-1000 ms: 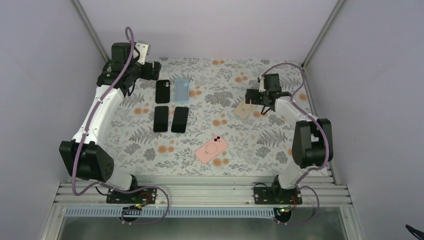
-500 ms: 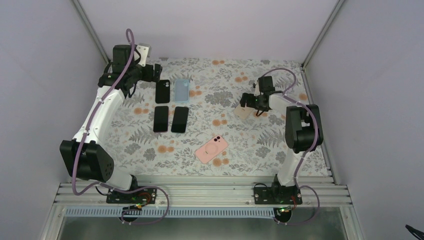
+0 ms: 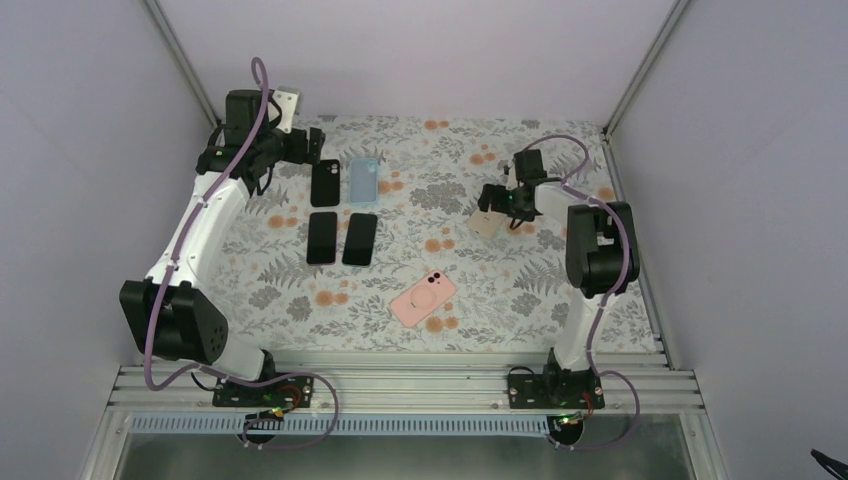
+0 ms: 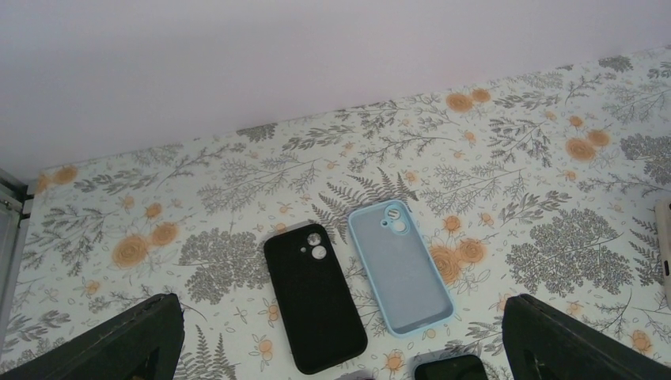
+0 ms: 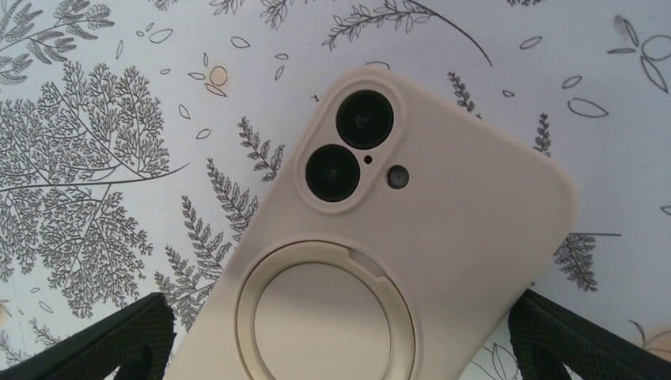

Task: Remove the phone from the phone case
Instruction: Pick up the phone at the center of the board.

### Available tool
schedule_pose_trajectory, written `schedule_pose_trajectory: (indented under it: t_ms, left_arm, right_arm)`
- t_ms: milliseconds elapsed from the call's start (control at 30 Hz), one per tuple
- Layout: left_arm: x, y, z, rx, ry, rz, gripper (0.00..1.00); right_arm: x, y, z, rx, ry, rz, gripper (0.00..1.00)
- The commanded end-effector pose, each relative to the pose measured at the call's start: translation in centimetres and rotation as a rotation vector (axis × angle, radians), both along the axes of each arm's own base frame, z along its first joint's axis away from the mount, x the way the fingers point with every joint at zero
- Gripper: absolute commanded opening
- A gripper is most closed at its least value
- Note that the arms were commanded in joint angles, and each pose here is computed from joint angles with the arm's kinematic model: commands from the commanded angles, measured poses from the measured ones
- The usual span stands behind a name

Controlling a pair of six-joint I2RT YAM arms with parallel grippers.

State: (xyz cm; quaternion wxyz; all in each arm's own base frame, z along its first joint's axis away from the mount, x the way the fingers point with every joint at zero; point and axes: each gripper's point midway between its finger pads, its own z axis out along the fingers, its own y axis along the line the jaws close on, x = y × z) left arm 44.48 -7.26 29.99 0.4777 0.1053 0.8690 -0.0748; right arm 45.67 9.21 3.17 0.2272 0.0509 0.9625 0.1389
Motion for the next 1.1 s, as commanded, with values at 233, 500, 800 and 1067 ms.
schedule_pose_trajectory:
  t_ms: [233,500,800,1067]
  left_arm:
    - [0.3,-0.1,0.8,-0.025,-0.027,-0.002,1.0]
    - [0.2,-0.3,0.8,-0.029,-0.029,-0.015,1.0]
    - [0.2,-0.5,1.1,-0.034,-0.032,-0.028,1.0]
    - [0.2,-0.7,1.4,-0.038,-0.033,-0.041,1.0]
  right_arm:
    - [0.7,7.0,-1.1,-0.015,-0.023,0.272,0.99]
    - [-1.5,12.1,-1.0,-0.074,-0.084,0.564,0.99]
    - [-3.8,12.7,-1.1,-0.245,-0.13,0.741,0.99]
    - [-4.0,10.4,-2.5,-0.375,-0.085,0.725,0.96]
